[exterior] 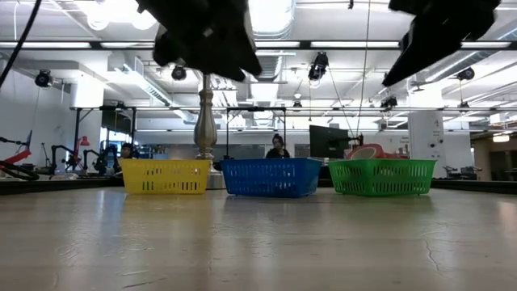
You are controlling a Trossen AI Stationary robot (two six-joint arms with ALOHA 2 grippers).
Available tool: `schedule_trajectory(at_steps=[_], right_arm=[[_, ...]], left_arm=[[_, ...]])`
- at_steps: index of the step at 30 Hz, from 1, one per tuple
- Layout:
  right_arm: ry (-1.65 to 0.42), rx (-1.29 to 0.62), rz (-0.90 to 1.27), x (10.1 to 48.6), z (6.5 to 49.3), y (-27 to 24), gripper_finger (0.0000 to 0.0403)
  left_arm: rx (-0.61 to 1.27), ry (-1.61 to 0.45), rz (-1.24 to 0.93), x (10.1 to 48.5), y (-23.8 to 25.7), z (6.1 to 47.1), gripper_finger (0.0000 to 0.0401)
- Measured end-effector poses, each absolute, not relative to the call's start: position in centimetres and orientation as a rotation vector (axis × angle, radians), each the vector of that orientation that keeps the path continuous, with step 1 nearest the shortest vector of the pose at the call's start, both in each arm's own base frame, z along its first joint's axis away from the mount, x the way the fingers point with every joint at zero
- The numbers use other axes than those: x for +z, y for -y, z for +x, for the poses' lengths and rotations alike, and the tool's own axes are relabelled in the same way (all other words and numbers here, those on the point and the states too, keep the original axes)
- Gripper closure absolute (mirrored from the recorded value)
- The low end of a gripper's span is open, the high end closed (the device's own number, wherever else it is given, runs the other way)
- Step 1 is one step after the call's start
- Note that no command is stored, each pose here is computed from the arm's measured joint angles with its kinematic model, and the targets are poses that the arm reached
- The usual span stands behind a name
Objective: Pick and place Stapler, Stapler remover, tape
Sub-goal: Return to Home Position
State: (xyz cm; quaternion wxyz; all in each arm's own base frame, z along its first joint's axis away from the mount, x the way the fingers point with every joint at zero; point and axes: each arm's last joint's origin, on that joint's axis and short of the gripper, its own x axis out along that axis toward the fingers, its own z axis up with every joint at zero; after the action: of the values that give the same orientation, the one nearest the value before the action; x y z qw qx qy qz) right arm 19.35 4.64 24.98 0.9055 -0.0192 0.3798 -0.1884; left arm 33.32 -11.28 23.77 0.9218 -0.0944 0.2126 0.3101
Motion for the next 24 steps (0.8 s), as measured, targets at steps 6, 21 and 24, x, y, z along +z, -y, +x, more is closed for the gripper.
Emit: schedule_trajectory(at_steps=[6, 21, 24], right_arm=[[-0.713, -0.261, -0.021, 26.4, 17.6, -6.0, 0.0320], [-0.686, -0.023, -0.144, 26.1, 17.2, -8.1, 0.0393], [-0.638, 0.160, -0.187, 25.5, 17.7, -8.8, 0.0394]], left_arm=[[0.664, -0.442, -0.111, 26.3, 12.0, 29.9, 0.0239], [0.553, -0.505, -0.036, 28.9, 14.0, 24.4, 0.0395], [0.545, -0.513, -0.023, 29.0, 14.1, 24.0, 0.0391]])
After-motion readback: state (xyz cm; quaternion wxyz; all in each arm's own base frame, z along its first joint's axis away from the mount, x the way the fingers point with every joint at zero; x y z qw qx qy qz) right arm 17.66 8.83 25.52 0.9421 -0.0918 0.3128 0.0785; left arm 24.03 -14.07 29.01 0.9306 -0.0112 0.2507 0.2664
